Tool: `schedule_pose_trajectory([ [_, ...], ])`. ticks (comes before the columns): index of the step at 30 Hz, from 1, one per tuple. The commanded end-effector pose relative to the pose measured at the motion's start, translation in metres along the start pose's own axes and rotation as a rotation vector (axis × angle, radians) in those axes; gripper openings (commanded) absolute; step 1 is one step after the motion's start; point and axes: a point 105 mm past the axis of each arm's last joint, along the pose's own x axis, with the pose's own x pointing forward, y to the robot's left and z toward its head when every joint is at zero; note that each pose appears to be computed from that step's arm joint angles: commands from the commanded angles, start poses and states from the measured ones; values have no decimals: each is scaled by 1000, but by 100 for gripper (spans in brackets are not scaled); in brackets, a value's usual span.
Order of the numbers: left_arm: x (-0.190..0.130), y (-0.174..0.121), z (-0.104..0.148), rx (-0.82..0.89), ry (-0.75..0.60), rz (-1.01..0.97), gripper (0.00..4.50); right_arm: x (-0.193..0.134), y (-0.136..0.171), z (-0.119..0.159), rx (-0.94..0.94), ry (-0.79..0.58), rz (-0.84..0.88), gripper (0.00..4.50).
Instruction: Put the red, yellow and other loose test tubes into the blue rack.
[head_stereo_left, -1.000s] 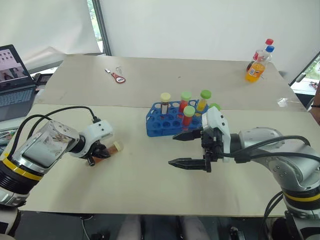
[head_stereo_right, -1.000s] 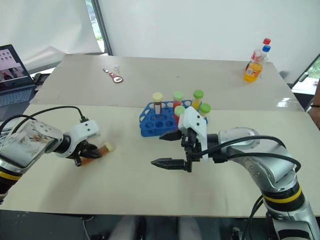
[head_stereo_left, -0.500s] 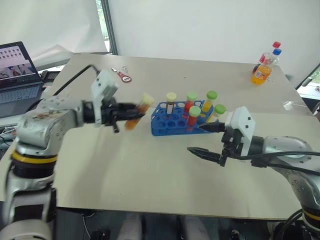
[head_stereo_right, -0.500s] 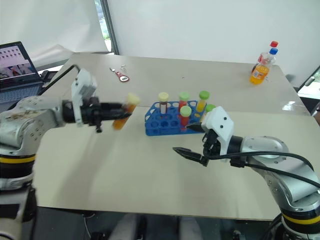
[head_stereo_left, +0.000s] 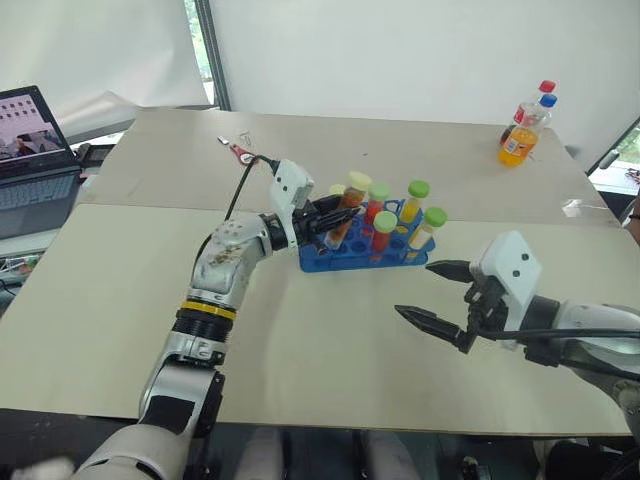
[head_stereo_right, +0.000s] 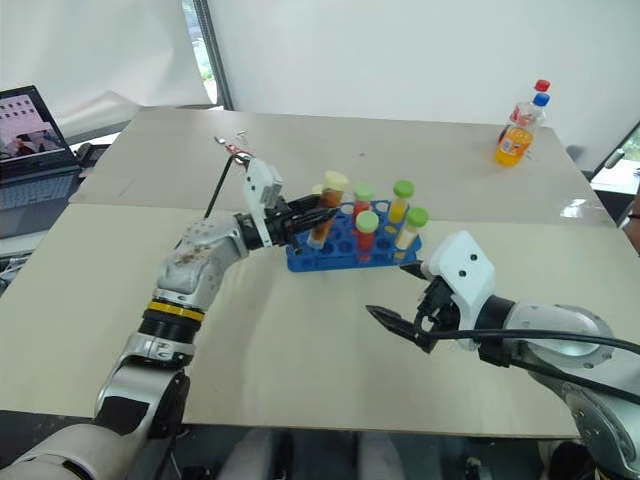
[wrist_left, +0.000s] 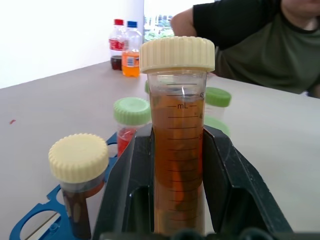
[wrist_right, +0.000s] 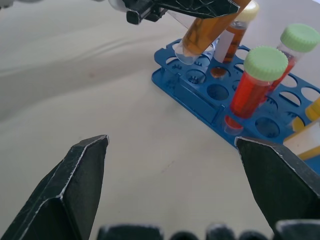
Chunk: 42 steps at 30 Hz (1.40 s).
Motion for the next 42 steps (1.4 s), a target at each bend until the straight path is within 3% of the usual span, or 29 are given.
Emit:
schedule_pose_trajectory([
  [1, 10, 0, 8, 63, -45, 2, 81, -7, 2, 6, -19, -8, -31, 450],
  [15, 18, -2, -20, 92, -62, 51, 81, -10, 3, 4, 12, 9, -81, 450],
  [33, 1, -6, -46, 116, -133, 222, 81, -2, -12, 11, 69, -51, -230, 450],
  [40, -8, -9, -49, 145, -99, 149, 397, -4, -28, 11, 82, -66, -291, 450],
  [41, -11, -9, -49, 155, -83, 135, 425, -4, -29, 11, 83, -68, -295, 450],
  [42, -16, -10, -51, 178, -57, 104, 425, -5, -31, 11, 81, -67, -297, 450],
])
